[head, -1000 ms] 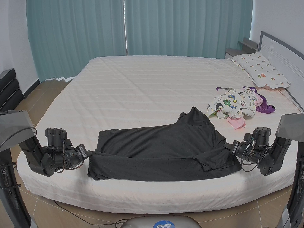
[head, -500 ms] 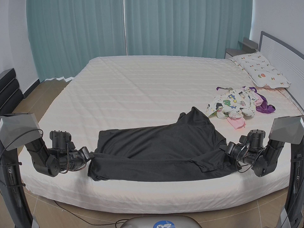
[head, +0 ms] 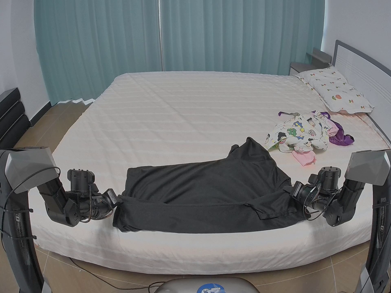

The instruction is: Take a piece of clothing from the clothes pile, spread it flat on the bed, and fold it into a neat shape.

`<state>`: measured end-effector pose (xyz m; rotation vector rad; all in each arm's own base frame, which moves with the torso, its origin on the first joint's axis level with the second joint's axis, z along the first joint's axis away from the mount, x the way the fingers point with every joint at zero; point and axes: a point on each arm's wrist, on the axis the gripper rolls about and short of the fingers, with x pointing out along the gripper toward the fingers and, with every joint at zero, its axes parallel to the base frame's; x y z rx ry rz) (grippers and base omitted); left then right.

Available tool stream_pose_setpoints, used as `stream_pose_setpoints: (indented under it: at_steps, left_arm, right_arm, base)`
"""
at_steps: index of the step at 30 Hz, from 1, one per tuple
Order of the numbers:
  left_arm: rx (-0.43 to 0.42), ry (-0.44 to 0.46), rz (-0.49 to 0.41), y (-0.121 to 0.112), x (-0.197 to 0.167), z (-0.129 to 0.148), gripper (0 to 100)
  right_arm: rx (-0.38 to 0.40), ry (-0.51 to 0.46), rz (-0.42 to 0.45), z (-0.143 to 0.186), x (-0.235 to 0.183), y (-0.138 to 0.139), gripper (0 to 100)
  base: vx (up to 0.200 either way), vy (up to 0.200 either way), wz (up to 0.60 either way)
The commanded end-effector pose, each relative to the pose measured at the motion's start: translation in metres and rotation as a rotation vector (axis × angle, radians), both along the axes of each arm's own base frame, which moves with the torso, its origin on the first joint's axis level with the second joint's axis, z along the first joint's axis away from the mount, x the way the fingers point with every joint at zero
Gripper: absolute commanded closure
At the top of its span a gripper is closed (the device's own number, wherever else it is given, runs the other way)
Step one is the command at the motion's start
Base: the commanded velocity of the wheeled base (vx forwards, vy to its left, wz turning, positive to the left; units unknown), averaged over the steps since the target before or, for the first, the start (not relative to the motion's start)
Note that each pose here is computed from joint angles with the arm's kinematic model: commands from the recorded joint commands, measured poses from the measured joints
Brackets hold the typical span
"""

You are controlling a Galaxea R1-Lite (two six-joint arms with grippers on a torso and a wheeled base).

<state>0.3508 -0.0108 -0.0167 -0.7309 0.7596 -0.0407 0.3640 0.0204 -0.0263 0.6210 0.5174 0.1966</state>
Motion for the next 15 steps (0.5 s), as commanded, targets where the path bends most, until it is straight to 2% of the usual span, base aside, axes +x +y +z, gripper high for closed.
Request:
stream_pose_setpoints:
  at_steps: [1, 6, 15]
  left_arm:
    - [0.012, 0.006, 0.015, 0.0006, 0.0015, -0.0049, 100]
    - [0.042, 0.004, 0.039, -0.0012, 0.0047, -0.0077, 100]
    - [0.042, 0.003, 0.035, -0.0028, 0.0046, -0.0077, 100]
  right_arm:
    - [-0.008, 0.009, -0.019, -0.0046, 0.0009, -0.0008, 100]
    - [-0.02, 0.014, -0.039, -0.0114, 0.005, -0.0006, 100]
    - [-0.019, 0.018, -0.038, -0.0133, 0.0051, 0.0, 100]
  base:
    - [0.0, 0.0, 0.0]
    - [0.0, 0.0, 0.0]
    - [0.0, 0.0, 0.0]
